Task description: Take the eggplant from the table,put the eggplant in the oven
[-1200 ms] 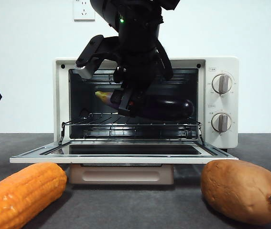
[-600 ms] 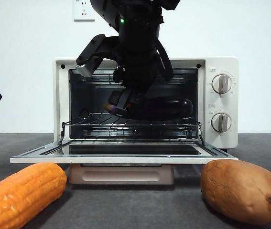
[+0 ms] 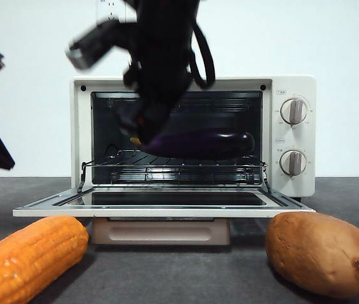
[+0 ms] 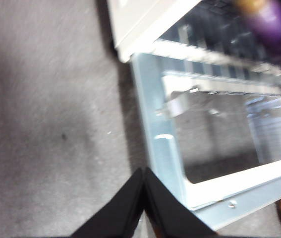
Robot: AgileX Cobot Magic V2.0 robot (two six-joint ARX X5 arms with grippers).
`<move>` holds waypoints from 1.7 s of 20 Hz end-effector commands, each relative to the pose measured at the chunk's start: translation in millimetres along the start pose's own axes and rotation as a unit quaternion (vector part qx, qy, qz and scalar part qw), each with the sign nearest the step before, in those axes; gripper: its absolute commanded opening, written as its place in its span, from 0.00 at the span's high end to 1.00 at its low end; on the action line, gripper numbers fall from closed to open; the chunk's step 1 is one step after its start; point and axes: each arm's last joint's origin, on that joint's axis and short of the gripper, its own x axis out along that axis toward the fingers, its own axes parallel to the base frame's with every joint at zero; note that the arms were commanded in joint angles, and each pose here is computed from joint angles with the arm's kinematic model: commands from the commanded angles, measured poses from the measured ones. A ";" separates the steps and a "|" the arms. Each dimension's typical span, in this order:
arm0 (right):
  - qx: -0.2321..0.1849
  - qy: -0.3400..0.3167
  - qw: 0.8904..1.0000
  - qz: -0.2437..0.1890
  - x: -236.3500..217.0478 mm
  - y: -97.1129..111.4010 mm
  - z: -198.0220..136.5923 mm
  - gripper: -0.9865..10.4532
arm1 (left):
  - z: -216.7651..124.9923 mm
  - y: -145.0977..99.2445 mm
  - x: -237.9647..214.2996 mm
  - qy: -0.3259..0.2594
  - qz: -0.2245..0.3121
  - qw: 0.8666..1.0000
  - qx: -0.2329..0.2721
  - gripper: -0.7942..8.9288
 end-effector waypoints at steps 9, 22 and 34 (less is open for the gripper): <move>0.121 -0.105 0.987 -0.002 -139.7 -52.0 0.0 0.81 | -11.9 28.8 46.0 0.089 -0.023 0.994 -0.052 0.91; 0.198 -0.207 0.958 0.016 -240.1 -91.8 -44.1 0.91 | -25.7 31.6 65.2 0.152 -0.094 0.981 -0.080 0.91; 0.233 -0.235 0.944 0.010 -279.6 -106.9 -78.6 0.91 | -24.4 28.1 65.1 0.157 -0.211 0.962 -0.070 0.91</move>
